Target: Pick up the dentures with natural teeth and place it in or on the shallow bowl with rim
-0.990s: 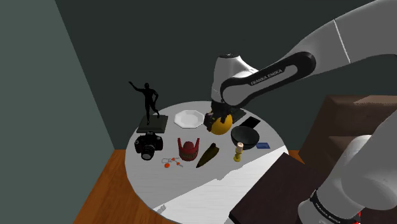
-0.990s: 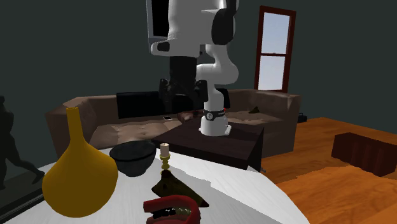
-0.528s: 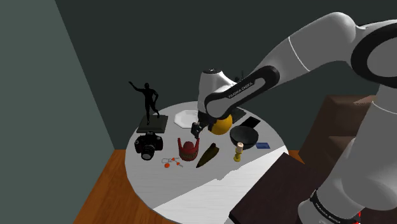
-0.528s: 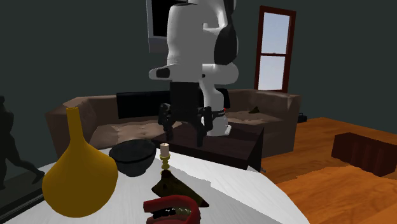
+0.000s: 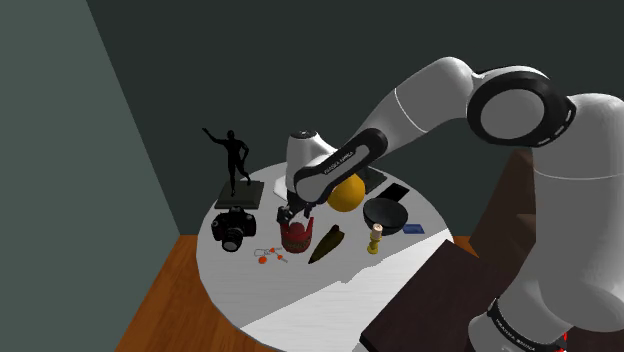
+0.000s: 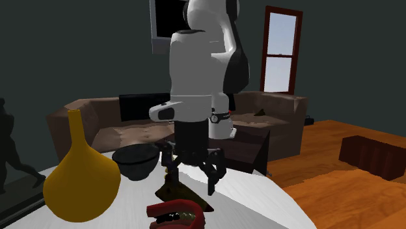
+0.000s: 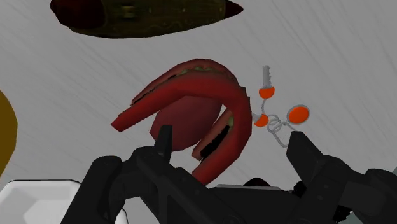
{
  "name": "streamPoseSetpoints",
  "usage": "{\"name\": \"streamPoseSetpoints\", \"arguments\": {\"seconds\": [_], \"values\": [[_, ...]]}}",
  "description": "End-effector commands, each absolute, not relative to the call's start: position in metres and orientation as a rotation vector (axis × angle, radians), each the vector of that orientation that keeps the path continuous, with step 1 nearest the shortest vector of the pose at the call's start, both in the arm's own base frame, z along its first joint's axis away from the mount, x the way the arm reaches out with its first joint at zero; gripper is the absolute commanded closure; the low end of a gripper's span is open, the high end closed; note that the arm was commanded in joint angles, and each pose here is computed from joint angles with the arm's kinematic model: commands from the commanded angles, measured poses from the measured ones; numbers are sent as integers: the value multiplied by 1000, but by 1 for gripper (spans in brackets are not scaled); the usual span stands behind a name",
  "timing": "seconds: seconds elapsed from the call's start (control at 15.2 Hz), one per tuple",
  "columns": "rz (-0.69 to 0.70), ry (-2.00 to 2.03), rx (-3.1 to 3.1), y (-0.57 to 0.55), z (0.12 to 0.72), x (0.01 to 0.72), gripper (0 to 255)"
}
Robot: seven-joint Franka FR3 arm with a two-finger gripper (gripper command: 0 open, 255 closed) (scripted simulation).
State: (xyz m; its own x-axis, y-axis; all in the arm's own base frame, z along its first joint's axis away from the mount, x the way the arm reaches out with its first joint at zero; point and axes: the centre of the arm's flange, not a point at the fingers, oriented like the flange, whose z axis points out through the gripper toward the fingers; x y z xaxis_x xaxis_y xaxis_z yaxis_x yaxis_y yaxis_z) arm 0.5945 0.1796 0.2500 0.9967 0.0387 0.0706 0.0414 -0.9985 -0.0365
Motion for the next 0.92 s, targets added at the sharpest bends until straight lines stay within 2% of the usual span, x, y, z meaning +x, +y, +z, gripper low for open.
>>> {"name": "streamPoseSetpoints", "arguments": {"seconds": [0.0,0.59,0.86], "values": [[-106,-71,-3095,193,227,610,0],[-104,-76,-3091,202,175,622,0],[-104,-76,-3091,202,175,622,0]]}}
